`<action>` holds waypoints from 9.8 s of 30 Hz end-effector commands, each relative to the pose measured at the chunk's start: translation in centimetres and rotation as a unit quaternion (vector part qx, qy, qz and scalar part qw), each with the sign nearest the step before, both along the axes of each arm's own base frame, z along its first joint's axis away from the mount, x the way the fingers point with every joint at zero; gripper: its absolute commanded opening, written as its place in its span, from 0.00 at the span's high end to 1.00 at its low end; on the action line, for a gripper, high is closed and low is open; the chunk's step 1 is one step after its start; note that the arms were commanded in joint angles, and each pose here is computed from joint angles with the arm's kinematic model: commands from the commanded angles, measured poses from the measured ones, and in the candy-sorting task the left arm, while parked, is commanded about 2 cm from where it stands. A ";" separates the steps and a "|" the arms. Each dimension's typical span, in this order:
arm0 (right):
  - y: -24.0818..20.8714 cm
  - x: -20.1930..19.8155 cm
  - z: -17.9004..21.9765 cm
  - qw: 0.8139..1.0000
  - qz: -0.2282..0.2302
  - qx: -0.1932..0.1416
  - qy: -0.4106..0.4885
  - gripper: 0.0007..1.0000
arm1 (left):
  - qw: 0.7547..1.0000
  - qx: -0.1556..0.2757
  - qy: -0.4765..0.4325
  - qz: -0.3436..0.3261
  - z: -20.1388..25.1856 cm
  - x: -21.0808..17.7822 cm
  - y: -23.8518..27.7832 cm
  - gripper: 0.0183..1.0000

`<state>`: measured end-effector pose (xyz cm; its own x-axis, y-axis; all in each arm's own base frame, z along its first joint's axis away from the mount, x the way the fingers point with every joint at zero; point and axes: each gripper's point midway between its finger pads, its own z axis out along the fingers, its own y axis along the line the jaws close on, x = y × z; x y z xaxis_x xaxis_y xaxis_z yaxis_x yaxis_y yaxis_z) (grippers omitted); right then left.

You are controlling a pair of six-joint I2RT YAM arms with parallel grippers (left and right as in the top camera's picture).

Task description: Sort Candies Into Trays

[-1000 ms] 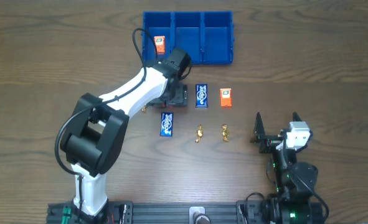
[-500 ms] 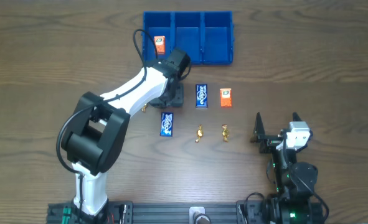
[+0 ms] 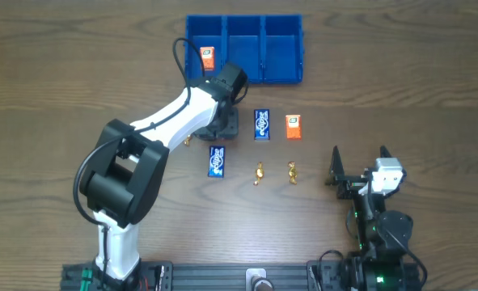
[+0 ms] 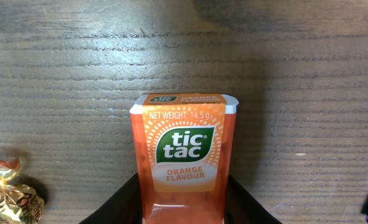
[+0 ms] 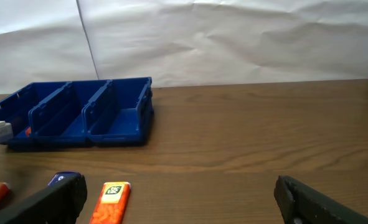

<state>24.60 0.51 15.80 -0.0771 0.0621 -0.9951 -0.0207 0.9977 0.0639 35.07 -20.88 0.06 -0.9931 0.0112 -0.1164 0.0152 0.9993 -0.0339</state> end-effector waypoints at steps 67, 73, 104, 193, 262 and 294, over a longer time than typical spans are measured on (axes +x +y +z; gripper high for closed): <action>0.0 0.0 -0.1 1.000 0.002 -0.007 0.000 0.00 | 0.987 -0.072 -0.141 -0.014 13.1 3.1 -17.5 0.13; 0.0 0.0 -0.1 1.000 0.002 -0.007 0.000 0.00 | 0.995 -0.055 -0.076 -0.024 7.0 0.0 -20.0 0.14; 0.0 0.0 -0.1 1.000 0.002 -0.007 0.000 0.00 | 1.000 -0.018 -0.017 0.014 -0.5 0.0 -18.7 0.34; 0.0 0.0 -0.1 1.000 0.002 -0.007 0.000 0.00 | 0.991 -0.011 -0.134 0.012 10.2 17.4 3.8 0.64; 0.0 0.0 -0.1 1.000 0.002 -0.007 0.000 0.00 | 0.796 -0.086 -0.599 0.035 13.7 -10.8 18.6 0.00; 0.0 0.0 0.4 1.000 0.002 -0.007 -0.011 0.00 | 0.796 -0.086 -0.598 0.035 13.7 -10.8 18.6 0.00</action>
<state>24.63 0.51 16.17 -0.0618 0.0592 -0.9963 -0.0219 0.9979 0.0607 24.40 -2.15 15.29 -0.1210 -0.1669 -0.9785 0.0816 0.9807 -0.1774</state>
